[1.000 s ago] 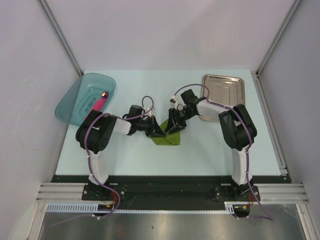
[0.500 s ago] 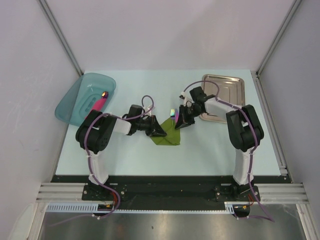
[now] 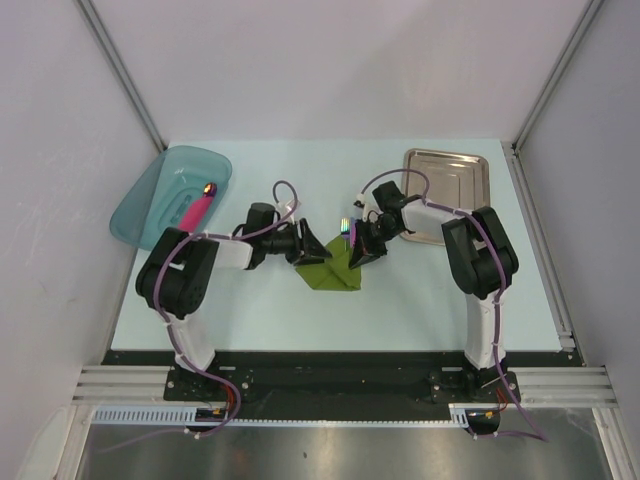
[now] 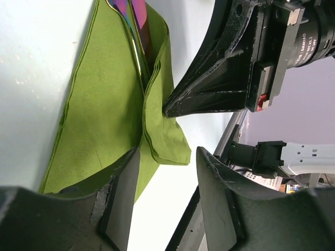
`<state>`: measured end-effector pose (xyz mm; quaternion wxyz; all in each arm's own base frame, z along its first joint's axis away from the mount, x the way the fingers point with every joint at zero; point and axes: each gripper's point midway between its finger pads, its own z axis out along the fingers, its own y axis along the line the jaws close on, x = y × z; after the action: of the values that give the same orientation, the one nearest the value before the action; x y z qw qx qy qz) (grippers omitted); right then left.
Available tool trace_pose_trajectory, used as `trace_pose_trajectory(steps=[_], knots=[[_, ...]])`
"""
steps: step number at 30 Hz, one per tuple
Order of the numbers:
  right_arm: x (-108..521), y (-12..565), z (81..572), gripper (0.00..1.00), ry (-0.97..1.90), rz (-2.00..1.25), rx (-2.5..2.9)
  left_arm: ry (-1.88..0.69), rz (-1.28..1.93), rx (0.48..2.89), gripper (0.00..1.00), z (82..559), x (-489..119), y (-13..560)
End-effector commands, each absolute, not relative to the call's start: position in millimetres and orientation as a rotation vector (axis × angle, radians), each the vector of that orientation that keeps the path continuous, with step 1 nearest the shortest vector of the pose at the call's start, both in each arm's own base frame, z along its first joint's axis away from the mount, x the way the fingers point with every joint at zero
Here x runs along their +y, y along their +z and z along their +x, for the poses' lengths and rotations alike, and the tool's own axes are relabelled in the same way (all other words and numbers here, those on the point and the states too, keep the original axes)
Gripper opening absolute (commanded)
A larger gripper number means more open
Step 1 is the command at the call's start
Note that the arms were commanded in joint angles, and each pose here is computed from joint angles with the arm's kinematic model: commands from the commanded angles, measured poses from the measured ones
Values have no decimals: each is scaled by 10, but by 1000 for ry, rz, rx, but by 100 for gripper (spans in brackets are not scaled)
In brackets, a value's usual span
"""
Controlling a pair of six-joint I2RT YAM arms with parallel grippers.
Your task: Place the utensils on the paper napkin and roll it up
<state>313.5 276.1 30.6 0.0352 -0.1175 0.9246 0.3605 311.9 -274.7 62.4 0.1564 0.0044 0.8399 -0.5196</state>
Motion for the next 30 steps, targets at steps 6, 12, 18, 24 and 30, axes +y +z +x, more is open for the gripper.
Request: trace_pose_trajectory(steps=[6,12,18,24,30], knots=[[2807,379,3134,4,1125,-395,2812,-1419,90,2453,52,3051,-2764,556],[2863,403,3124,4,1134,-410,2805,-1443,134,2443,50,3022,-2912,610],[2930,442,3117,4,1152,-430,2793,-1450,125,2456,42,3029,-2933,574],[2992,553,3143,5,1183,-446,2763,-1362,131,2514,16,3022,-2855,466],[2953,753,3260,9,1192,-426,2714,-1237,102,2566,0,3031,-2717,339]])
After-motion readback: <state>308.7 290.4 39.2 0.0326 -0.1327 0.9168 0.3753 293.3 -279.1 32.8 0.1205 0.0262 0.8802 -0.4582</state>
